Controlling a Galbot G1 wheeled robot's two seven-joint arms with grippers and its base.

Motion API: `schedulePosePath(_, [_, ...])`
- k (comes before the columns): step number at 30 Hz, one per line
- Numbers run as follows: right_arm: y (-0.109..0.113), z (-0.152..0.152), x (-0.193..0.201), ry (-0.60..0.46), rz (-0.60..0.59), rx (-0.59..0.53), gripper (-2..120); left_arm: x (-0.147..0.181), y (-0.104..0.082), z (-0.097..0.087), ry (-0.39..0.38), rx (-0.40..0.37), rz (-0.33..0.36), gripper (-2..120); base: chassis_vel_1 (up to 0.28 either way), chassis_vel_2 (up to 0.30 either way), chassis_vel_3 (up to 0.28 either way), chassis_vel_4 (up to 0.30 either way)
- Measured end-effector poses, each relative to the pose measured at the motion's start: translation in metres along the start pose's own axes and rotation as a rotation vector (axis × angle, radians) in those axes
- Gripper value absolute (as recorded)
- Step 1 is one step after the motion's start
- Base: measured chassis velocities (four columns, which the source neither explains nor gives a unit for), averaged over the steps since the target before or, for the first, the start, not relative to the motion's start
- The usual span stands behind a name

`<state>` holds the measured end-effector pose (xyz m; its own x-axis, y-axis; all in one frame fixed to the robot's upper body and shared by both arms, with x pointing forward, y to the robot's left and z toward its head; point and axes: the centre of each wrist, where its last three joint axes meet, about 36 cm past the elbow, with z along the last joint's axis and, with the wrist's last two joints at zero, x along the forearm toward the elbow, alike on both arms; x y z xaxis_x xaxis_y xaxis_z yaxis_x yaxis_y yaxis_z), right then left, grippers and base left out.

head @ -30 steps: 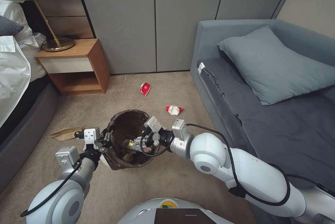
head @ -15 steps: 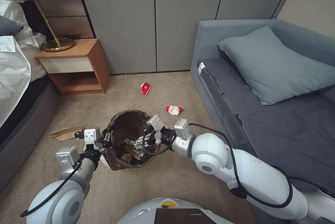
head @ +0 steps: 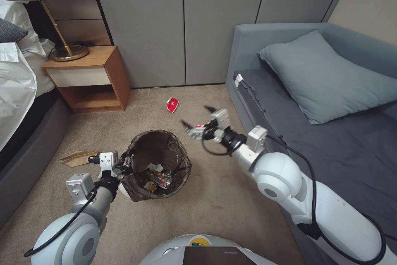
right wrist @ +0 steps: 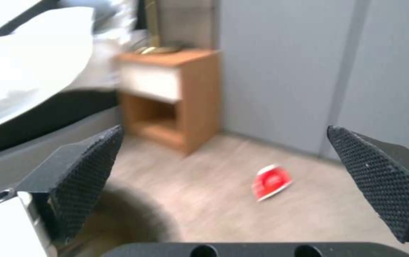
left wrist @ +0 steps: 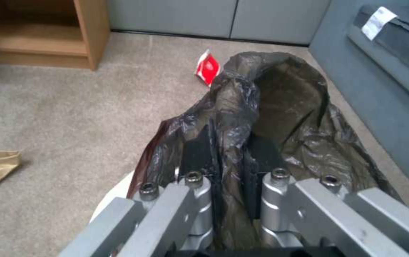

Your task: Pick up the trash bin, then pick up the garbage from the floor and place it into the trash bin.

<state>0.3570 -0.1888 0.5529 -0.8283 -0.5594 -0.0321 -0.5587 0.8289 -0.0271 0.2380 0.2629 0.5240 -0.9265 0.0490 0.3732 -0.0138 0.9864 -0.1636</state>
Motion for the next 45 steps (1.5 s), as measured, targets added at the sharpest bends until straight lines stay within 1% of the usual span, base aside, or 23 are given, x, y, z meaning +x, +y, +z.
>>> schedulePosePath(1, [-0.009,0.003,0.008,-0.025,0.05,0.023,100,0.0,0.001,0.0,0.0,-0.003,-0.003,8,0.0,0.0,0.0,0.0])
schedulePosePath(3, [-0.017,0.009,0.018,-0.038,0.1,0.042,100,0.0,0.001,0.0,0.0,-0.005,-0.003,8,0.0,0.0,0.0,0.0])
schedulePosePath(4, [-0.024,0.014,0.03,-0.045,0.151,0.056,100,0.0,0.001,-0.001,0.0,-0.006,-0.004,8,0.0,0.0,0.0,0.0])
schedulePosePath(5, [-0.024,0.014,0.03,-0.045,0.151,0.056,100,0.0,0.001,-0.001,0.0,-0.006,-0.004,8,0.0,0.0,0.0,0.0])
schedulePosePath(8, [-0.037,0.033,0.075,-0.053,0.323,0.089,100,0.0,0.001,-0.001,0.005,-0.01,-0.002,8,0.0,0.0,0.0,0.0])
schedulePosePath(9, [-0.037,0.033,0.075,-0.053,0.323,0.089,100,0.0,0.001,-0.001,0.005,-0.01,-0.002,8,0.0,0.0,0.0,0.0])
schedulePosePath(11, [-0.036,0.045,0.097,-0.068,0.411,0.117,100,0.0,0.001,-0.001,0.006,-0.013,-0.004,8,0.0,0.0,0.0,0.0])
schedulePosePath(12, [-0.031,0.052,0.108,-0.076,0.458,0.129,100,0.0,0.001,-0.001,0.007,-0.014,-0.005,8,0.0,0.0,0.0,0.0])
schedulePosePath(13, [-0.031,0.052,0.108,-0.076,0.458,0.129,100,0.0,0.001,-0.001,0.007,-0.014,-0.005,8,0.0,0.0,0.0,0.0])
schedulePosePath(15, [-0.018,0.064,0.125,-0.082,0.52,0.131,100,0.0,0.001,-0.001,0.007,-0.013,-0.006,8,0.0,0.0,0.0,0.0])
schedulePosePath(16, [-0.018,0.064,0.125,-0.082,0.52,0.131,100,0.0,0.001,-0.001,0.007,-0.013,-0.006,8,0.0,0.0,0.0,0.0])
schedulePosePath(17, [-0.009,0.07,0.134,-0.081,0.542,0.128,100,0.0,0.001,-0.001,0.009,-0.012,-0.005,8,0.0,0.0,0.0,0.0])
schedulePosePath(23, [0.0,0.076,0.141,-0.082,0.563,0.124,100,0.0,0.0,0.0,0.011,-0.012,-0.003,8,0.0,0.0,0.0,0.0])
schedulePosePath(25, [0.006,0.08,0.145,-0.079,0.581,0.121,100,0.0,0.0,0.0,0.013,-0.014,0.001,8,0.0,0.0,0.0,0.0])
schedulePosePath(36, [0.001,0.075,0.142,-0.067,0.593,0.116,100,0.0,0.001,-0.001,0.008,-0.014,0.0,8,-0.009,0.012,0.009,-0.011])
schedulePosePath(45, [0.0,0.078,0.144,-0.055,0.599,0.107,100,0.0,0.001,-0.001,0.006,-0.012,0.002,8,-0.115,0.114,0.131,-0.116])
